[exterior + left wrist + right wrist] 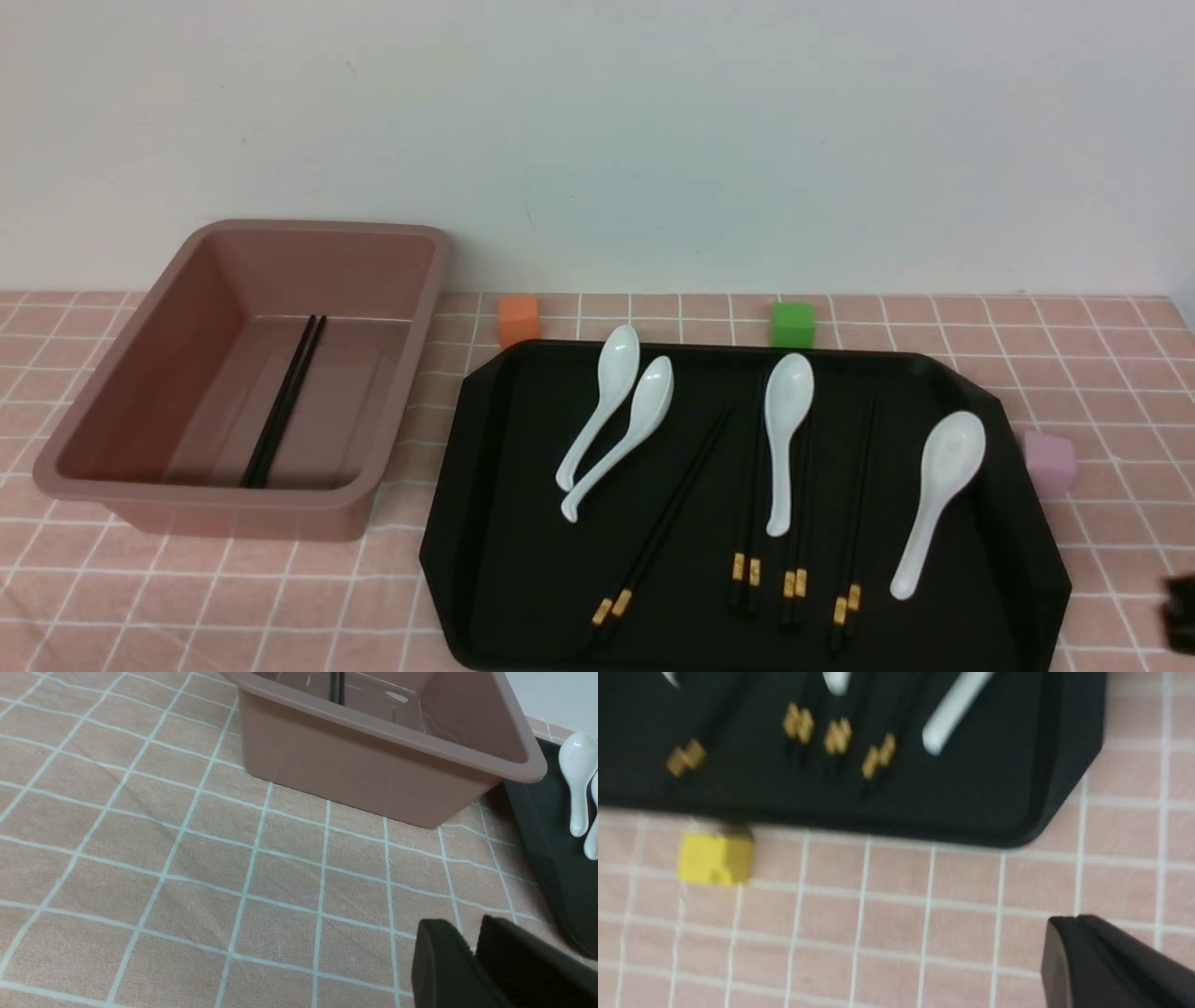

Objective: On pink tablecloth take chopsticks from black tray and put them in box.
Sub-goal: 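Move the gripper over the chopsticks on the black tray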

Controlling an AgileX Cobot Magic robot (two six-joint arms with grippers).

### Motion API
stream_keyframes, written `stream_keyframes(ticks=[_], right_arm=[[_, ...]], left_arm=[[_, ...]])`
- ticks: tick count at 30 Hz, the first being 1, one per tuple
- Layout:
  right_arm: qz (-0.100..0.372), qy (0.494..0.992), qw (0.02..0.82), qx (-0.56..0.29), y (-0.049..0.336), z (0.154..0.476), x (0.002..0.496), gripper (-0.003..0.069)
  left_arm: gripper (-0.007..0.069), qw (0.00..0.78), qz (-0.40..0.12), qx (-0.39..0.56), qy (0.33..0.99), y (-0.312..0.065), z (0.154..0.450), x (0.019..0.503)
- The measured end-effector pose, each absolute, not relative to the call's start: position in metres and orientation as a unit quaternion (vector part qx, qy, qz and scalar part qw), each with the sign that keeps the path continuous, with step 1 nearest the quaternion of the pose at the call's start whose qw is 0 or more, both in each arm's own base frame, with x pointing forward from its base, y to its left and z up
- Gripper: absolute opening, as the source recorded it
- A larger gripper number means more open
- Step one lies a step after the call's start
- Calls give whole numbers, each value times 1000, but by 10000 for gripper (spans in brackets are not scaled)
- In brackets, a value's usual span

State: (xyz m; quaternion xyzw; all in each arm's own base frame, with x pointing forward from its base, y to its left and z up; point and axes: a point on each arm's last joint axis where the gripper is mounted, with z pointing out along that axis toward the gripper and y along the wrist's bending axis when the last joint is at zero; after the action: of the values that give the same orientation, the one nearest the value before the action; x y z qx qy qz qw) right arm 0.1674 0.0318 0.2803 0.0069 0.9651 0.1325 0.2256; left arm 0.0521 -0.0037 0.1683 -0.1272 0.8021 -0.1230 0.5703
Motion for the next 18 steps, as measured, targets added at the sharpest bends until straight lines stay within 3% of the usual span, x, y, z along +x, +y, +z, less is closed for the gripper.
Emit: stream_keyframes(ticks=[2, 9, 14, 18], right_arm=[[136, 974, 181, -12, 45, 267, 191, 21], [135, 979, 144, -56, 98, 247, 227, 46], [113, 982, 137, -59, 133, 232, 249, 110], [88, 989, 118, -21, 143, 211, 276, 237]], left_arm=[[132, 570, -123, -127, 802, -4, 168, 52], [134, 570, -123, -127, 802, -4, 168, 52], [135, 570, -123, -127, 802, -4, 168, 52], [139, 570, -123, -127, 802, -4, 168, 52]])
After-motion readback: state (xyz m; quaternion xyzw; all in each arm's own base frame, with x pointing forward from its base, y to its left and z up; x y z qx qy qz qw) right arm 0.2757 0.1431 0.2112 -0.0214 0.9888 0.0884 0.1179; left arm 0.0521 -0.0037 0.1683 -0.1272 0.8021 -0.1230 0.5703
